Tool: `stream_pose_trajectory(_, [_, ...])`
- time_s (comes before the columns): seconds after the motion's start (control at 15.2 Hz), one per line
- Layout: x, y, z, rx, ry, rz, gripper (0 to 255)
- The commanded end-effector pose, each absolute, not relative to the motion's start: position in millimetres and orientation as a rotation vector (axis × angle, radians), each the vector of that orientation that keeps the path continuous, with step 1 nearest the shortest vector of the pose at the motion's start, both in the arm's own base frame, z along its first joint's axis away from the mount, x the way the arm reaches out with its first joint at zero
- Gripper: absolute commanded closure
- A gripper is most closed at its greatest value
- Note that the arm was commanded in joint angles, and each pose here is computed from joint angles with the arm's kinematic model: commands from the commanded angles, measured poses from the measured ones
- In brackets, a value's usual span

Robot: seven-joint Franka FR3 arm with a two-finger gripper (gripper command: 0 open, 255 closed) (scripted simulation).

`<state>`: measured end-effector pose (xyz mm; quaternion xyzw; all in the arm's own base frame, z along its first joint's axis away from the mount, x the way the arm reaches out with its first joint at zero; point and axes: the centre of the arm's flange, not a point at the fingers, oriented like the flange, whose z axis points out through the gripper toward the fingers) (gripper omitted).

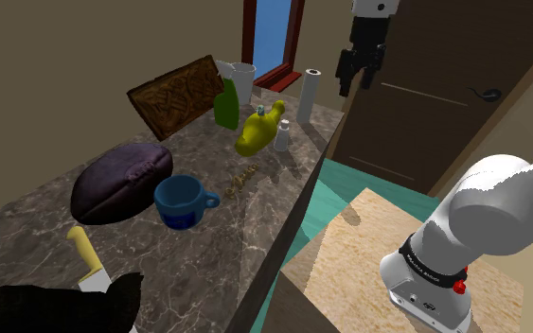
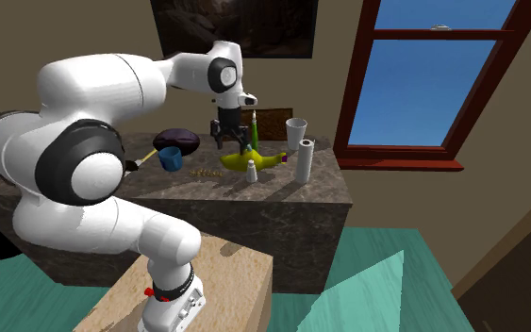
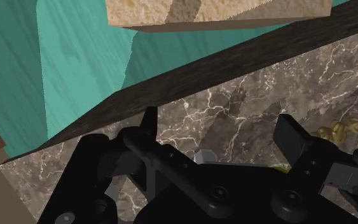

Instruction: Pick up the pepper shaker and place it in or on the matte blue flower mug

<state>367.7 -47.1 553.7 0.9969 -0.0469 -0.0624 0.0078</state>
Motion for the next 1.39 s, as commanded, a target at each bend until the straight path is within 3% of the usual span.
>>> stream_pose_trajectory(0.0, [391, -49, 538, 3.125, -0.127, -0.208, 0])
stream_pose_trajectory(1.06, [570, -49, 409, 3.190, 0.029, -0.325, 0])
stream_pose_trajectory(1.32, [570, -48, 391, 3.191, 0.032, -0.327, 0])
